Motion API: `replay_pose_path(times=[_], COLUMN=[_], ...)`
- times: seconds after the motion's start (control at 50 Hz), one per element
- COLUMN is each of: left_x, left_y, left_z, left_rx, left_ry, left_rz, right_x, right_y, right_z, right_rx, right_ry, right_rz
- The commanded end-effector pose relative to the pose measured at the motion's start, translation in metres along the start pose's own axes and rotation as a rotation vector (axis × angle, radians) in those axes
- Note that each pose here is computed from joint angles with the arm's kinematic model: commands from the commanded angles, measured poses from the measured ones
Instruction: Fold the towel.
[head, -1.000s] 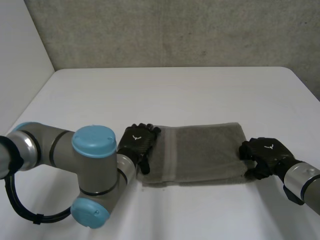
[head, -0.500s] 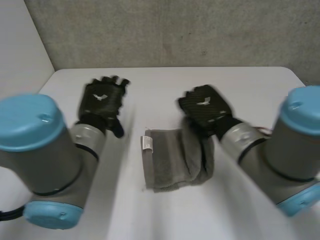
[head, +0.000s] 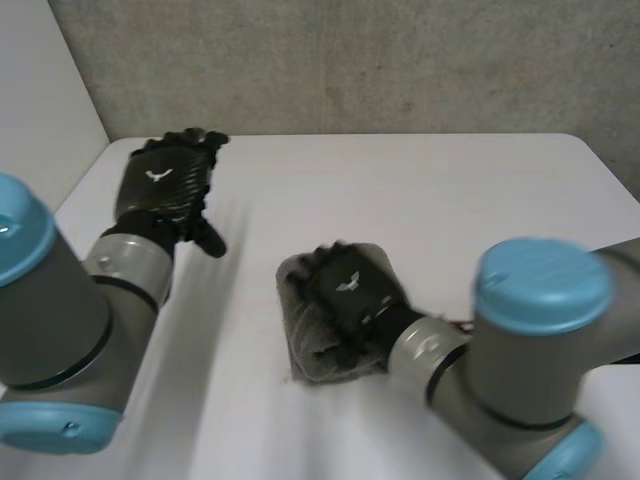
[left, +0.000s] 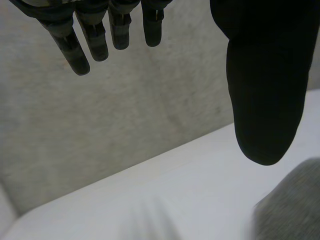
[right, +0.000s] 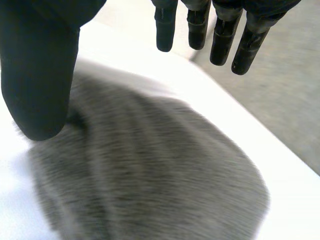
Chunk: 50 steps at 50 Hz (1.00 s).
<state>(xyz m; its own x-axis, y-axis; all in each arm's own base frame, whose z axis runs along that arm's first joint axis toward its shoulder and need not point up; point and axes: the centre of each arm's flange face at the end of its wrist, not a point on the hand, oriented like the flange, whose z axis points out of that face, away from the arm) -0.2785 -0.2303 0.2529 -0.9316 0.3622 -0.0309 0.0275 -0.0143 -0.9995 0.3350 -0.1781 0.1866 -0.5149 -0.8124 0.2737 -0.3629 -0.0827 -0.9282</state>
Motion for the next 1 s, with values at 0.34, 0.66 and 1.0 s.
replay_pose_path(times=[0.34, 0.66, 1.0], left_x=[0.061, 0.062, -0.022], left_y=[0.113, 0.096, -0.106], left_z=[0.001, 0.000, -0.003], left_rx=[-0.433, -0.382, 0.143], left_ry=[0.127, 0.164, -0.005], left_rz=[-0.176, 0.025, -0.067], right_x=[0.080, 0.102, 0.181], right_y=[0.044, 0.021, -0.113], right_z=[0.008, 0.015, -0.059], right_rx=[-0.106, -0.087, 0.314], right_ry=[0.080, 0.154, 0.654], right_rz=[0.399, 0.200, 0.152])
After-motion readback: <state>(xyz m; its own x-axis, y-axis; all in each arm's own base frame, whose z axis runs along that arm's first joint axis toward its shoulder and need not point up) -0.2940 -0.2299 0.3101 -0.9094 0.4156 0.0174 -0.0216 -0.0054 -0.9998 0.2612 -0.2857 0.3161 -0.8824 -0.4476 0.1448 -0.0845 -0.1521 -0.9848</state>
